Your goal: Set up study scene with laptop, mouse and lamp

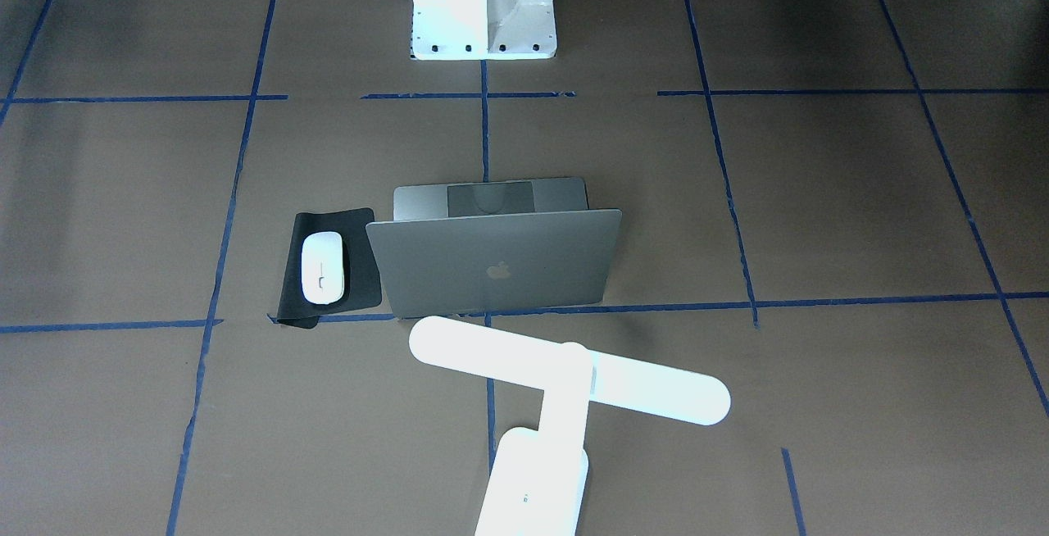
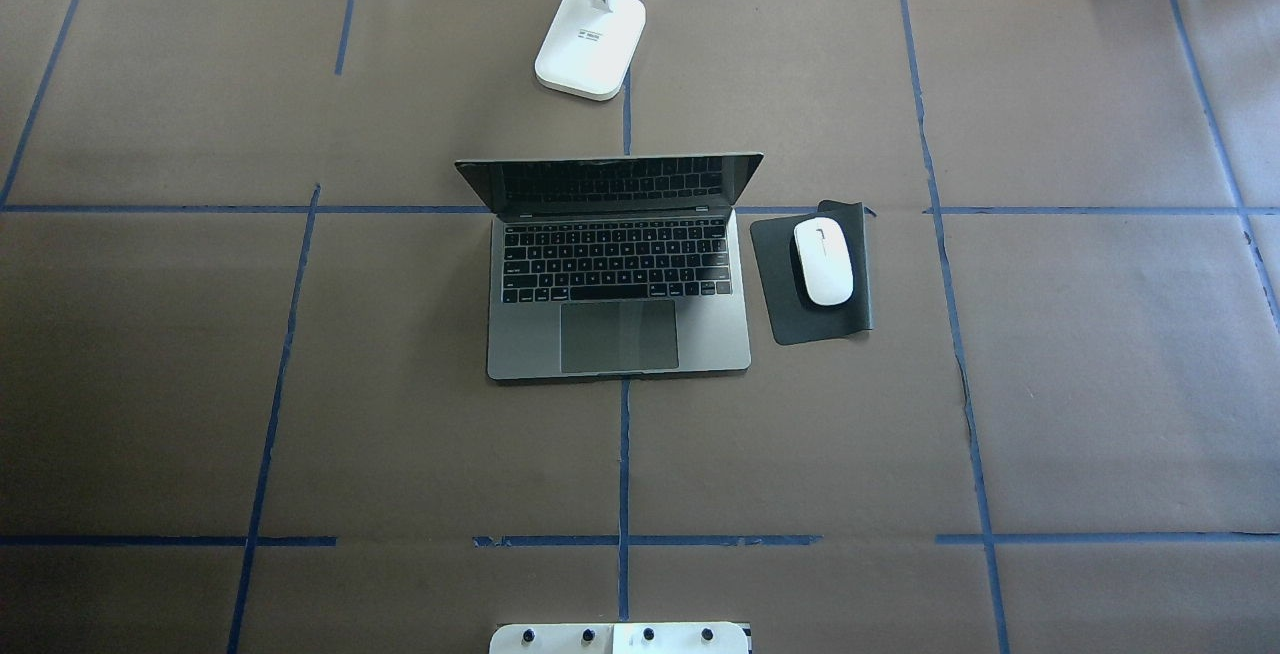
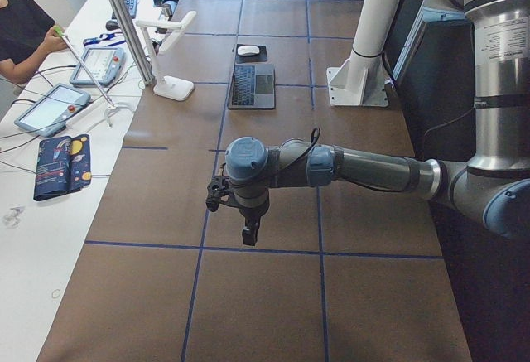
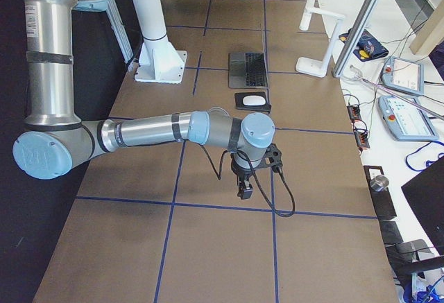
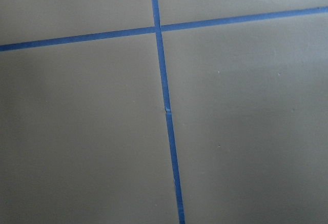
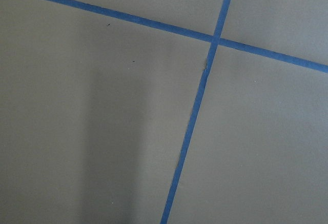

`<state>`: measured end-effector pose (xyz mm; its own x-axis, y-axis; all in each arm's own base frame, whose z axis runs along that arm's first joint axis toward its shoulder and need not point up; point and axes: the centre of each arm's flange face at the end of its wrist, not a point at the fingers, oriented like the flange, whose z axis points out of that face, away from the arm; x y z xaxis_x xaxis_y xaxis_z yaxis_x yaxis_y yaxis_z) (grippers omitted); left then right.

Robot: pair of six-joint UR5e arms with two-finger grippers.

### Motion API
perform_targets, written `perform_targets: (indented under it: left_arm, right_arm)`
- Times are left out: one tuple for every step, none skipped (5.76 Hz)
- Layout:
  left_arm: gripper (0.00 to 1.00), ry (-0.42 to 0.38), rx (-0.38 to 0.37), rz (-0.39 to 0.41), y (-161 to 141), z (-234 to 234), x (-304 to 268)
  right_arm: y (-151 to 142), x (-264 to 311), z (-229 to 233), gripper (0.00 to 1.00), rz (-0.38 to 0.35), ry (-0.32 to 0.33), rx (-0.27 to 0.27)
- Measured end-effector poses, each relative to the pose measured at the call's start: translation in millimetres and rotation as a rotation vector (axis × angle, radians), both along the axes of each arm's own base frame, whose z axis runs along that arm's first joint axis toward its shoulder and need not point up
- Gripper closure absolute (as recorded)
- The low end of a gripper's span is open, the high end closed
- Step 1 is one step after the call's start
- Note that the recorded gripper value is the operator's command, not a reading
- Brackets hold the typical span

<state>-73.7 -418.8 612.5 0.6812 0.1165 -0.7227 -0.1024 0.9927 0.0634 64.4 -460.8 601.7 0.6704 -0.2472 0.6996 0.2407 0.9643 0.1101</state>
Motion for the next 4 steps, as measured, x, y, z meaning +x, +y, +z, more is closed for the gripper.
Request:
perform_targets:
  left_arm:
    - [0.00,0.001,-0.039,-0.014,-4,10,0]
    - [0.00,-0.001,-0.074,-0.031,-7,6,0]
    - [0.00,-0.009,-0.091,-0.038,-4,0,-2]
    - [0.00,-0.024,-0.091,-0.039,0,-5,-3]
  right_arm:
    - [-1,0,-2,0.00,0.004,-0.001,0.003]
    - [-2,0,-3,0.00,0.006,-0.001,0.007]
    - [-2,0,-4,0.00,0.007,0.001,0.010]
    - [-3,1,-4,0.00,0.006,0.005,0.013]
